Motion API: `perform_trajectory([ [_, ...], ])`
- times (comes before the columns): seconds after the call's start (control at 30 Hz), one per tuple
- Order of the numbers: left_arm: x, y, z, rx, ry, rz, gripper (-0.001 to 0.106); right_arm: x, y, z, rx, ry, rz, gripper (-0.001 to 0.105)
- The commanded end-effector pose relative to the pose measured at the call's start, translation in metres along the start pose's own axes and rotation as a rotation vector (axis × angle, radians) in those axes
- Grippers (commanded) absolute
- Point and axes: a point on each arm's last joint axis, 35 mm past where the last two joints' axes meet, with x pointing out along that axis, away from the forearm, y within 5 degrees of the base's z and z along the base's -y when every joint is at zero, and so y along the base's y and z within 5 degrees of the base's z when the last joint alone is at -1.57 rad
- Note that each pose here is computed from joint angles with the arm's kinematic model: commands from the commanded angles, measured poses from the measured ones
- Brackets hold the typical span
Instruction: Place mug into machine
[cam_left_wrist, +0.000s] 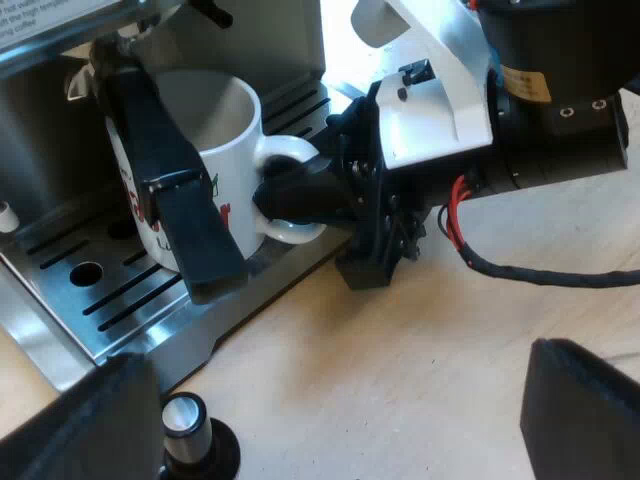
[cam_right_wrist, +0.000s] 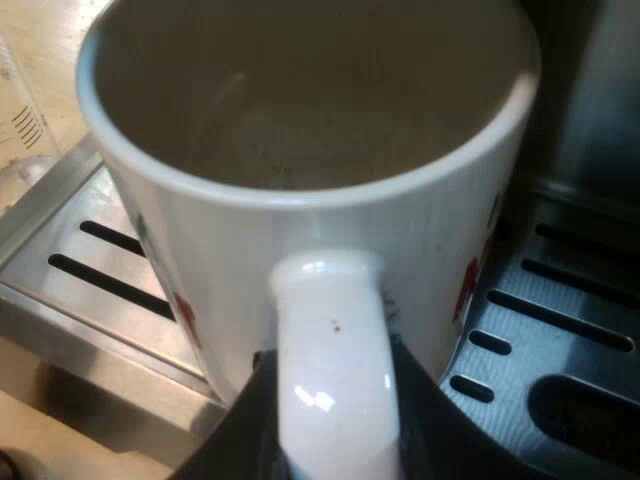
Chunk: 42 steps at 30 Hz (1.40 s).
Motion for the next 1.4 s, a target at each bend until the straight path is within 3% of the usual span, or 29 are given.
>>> perform_trajectory([
  [0.03, 0.0, 0.0, 0.002, 0.007, -0.017, 0.006, 0.075, 0.0, -0.002, 0.014, 0.014, -0.078, -0.019, 0.0],
  [0.2, 0.005, 0.002, -0.006, -0.001, 0.007, 0.008, 0.075, 0.005, -0.001, 0.014, 0.014, -0.076, -0.02, 0.0],
  [0.53, 0.005, 0.001, 0.0, 0.017, -0.045, 0.0, 0.075, 0.026, 0.002, 0.03, 0.02, -0.088, -0.052, 0.0],
  [0.97, 0.005, 0.001, 0.0, 0.017, -0.046, 0.0, 0.075, 0.027, 0.001, 0.029, 0.021, -0.078, -0.095, 0.001],
  [1.13, 0.005, 0.001, 0.0, 0.017, -0.045, -0.008, 0.075, 0.027, 0.001, 0.028, 0.02, -0.074, -0.094, 0.037],
  [1.2, 0.005, 0.001, 0.0, 0.017, -0.045, -0.008, 0.075, 0.027, 0.001, 0.028, 0.02, -0.074, -0.094, 0.062],
  [1.4, 0.005, 0.001, 0.0, 0.017, -0.045, -0.008, 0.075, 0.023, 0.003, 0.029, 0.011, -0.061, -0.084, 0.063],
])
